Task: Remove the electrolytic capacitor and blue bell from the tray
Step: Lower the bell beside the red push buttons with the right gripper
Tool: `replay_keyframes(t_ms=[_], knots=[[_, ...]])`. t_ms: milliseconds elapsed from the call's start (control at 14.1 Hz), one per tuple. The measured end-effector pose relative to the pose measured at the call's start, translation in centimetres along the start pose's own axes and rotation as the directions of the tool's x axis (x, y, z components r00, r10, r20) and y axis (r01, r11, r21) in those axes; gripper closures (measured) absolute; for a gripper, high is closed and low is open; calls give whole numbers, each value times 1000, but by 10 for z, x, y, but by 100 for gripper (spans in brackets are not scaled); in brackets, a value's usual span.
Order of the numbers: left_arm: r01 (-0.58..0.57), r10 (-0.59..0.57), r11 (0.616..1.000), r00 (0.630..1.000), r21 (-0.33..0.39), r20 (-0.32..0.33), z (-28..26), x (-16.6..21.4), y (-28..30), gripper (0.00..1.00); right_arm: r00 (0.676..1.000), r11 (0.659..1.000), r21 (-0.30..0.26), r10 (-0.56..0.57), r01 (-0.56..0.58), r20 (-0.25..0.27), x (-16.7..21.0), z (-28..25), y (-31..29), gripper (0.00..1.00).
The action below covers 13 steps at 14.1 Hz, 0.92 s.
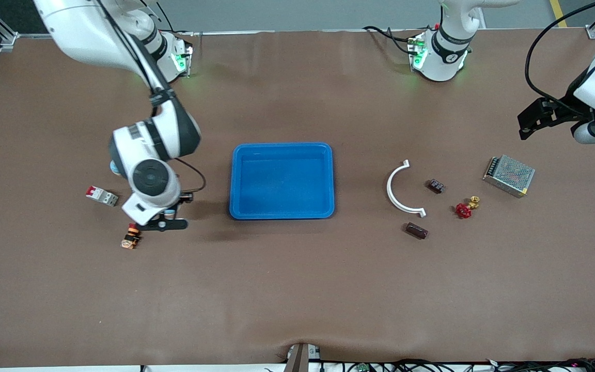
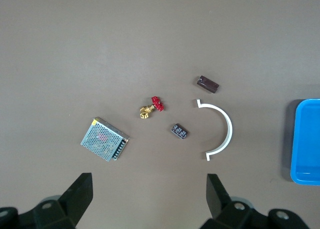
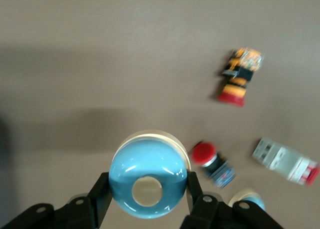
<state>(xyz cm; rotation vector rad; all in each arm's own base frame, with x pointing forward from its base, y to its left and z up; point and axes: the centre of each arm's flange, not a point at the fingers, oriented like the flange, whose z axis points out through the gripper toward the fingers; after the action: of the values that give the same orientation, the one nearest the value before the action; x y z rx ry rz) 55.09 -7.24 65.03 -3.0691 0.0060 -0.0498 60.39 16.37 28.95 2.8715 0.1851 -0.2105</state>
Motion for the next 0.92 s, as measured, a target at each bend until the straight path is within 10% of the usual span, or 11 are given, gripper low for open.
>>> replay_keyframes(t_ms=[923], knots=[[-2, 2, 1000, 1000, 0, 1, 0, -1, 1, 0, 964, 975, 71, -196, 211, -181, -44, 116, 192, 35]])
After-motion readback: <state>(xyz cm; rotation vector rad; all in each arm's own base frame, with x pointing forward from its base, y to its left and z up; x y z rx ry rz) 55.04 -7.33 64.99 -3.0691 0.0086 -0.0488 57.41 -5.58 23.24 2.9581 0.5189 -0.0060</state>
